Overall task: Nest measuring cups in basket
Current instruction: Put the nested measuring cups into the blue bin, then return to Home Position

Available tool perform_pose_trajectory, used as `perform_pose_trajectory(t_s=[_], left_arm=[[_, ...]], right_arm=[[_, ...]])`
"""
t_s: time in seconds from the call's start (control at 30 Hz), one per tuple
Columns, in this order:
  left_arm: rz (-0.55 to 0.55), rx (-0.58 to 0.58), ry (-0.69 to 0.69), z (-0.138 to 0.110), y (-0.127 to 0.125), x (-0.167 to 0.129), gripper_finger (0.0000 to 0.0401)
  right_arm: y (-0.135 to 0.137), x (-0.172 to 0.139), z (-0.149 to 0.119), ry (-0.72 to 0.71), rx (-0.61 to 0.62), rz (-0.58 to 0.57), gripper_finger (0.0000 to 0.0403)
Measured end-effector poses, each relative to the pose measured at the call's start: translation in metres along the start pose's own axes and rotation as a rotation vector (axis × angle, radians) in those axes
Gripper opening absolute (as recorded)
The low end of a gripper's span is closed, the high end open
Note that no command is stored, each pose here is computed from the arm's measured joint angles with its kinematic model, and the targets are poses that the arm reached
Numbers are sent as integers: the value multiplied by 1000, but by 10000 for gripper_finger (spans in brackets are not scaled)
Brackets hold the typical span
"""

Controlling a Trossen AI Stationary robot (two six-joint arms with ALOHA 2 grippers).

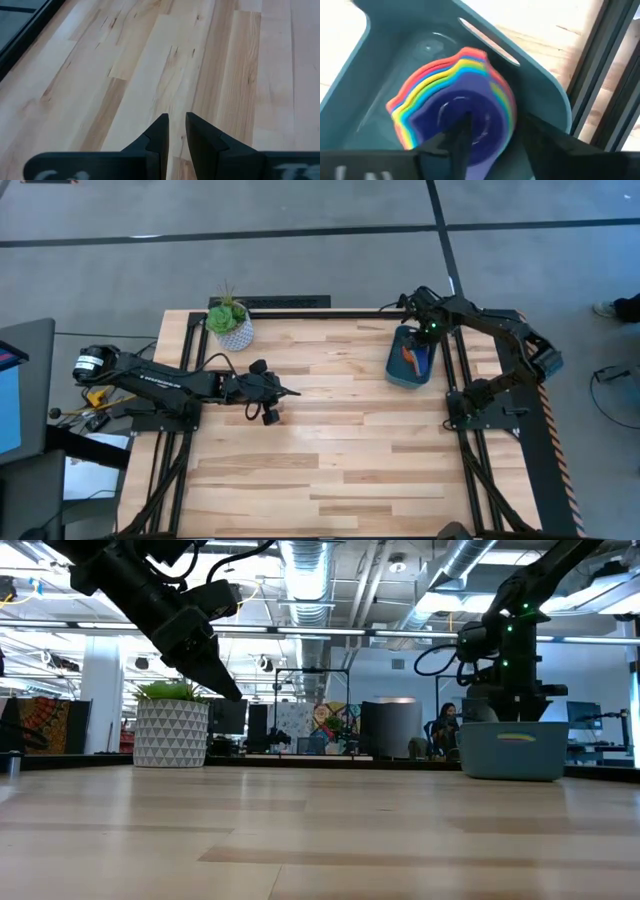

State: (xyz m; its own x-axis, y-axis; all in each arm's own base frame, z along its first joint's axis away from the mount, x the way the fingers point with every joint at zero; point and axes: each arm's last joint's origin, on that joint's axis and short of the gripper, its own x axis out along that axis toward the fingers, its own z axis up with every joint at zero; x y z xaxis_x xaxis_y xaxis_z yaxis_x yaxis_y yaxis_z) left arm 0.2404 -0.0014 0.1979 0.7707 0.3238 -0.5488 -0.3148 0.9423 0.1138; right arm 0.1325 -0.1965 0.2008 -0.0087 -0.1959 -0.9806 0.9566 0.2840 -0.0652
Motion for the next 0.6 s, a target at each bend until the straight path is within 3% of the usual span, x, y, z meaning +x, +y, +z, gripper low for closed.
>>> perform_pose_trajectory(t_s=[0.23, 0.6], left_arm=[[0, 0, 0, 0, 0, 0, 54], [-2, -9, -5, 1, 0, 0, 54]], right_arm=[[7, -2, -2, -7, -31, 8, 246], [6, -38, -18, -137, -30, 74, 249]])
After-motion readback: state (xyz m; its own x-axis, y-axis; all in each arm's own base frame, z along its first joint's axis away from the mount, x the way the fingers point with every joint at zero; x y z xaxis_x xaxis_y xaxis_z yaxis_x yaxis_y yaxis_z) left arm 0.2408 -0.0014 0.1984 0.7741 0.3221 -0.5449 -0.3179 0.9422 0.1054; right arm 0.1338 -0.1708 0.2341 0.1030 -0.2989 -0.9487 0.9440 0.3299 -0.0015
